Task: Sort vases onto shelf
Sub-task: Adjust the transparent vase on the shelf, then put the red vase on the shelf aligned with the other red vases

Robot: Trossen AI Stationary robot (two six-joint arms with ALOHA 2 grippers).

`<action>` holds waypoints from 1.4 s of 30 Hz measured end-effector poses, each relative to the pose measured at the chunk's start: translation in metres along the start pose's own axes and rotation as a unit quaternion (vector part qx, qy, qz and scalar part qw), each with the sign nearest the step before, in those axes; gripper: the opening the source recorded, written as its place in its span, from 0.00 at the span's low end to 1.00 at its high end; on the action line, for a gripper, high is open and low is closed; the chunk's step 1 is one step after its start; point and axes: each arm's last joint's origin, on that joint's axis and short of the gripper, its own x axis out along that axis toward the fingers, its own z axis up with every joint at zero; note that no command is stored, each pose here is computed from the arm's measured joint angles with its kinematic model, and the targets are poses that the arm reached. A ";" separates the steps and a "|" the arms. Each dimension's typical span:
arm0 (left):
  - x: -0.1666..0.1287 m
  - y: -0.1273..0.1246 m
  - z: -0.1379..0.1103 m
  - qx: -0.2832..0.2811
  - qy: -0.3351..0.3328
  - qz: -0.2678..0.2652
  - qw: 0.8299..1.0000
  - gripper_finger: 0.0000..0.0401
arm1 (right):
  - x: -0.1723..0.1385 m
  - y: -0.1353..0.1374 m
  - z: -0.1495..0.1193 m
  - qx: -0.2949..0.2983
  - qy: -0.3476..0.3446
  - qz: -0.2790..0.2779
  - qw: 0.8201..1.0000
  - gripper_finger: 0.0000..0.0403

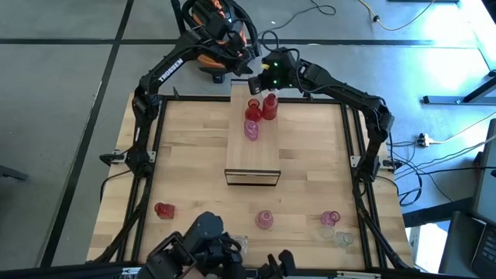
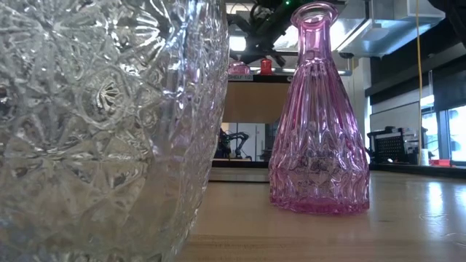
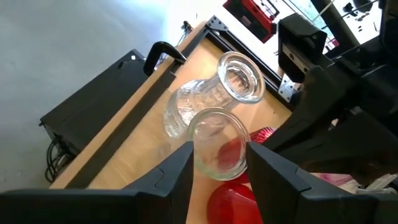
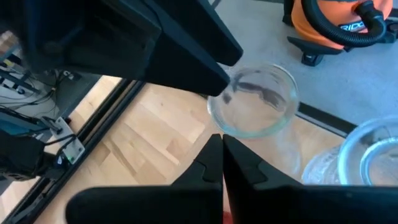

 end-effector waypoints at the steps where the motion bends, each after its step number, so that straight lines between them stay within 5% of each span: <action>1: -0.001 0.001 0.000 0.003 -0.002 0.001 1.000 0.35 | 0.000 0.000 0.001 0.000 -0.003 0.002 1.000 0.00; 14: -0.036 0.020 0.003 0.004 -0.027 0.043 0.999 0.35 | -0.019 0.008 0.014 0.005 -0.010 0.011 1.000 0.00; 20: -0.079 0.014 -0.021 0.010 0.053 0.049 0.997 0.35 | -0.077 0.037 0.030 -0.050 -0.028 -0.022 0.998 0.00; 23: -0.097 0.000 -0.043 0.036 0.132 0.033 0.990 0.35 | -0.111 0.050 0.024 -0.102 -0.005 -0.049 0.994 0.00; 25: -0.106 -0.014 -0.052 0.038 0.122 0.009 0.992 0.35 | -0.127 0.053 0.011 -0.126 0.015 -0.066 0.990 0.00; 31: -0.144 -0.059 -0.111 0.055 0.142 -0.032 0.988 0.35 | -0.172 0.059 -0.044 -0.147 0.113 -0.099 0.978 0.00; 42: -0.169 -0.101 -0.270 -0.001 0.259 -0.091 0.962 0.35 | -0.193 0.072 -0.125 -0.097 0.102 -0.108 0.984 0.00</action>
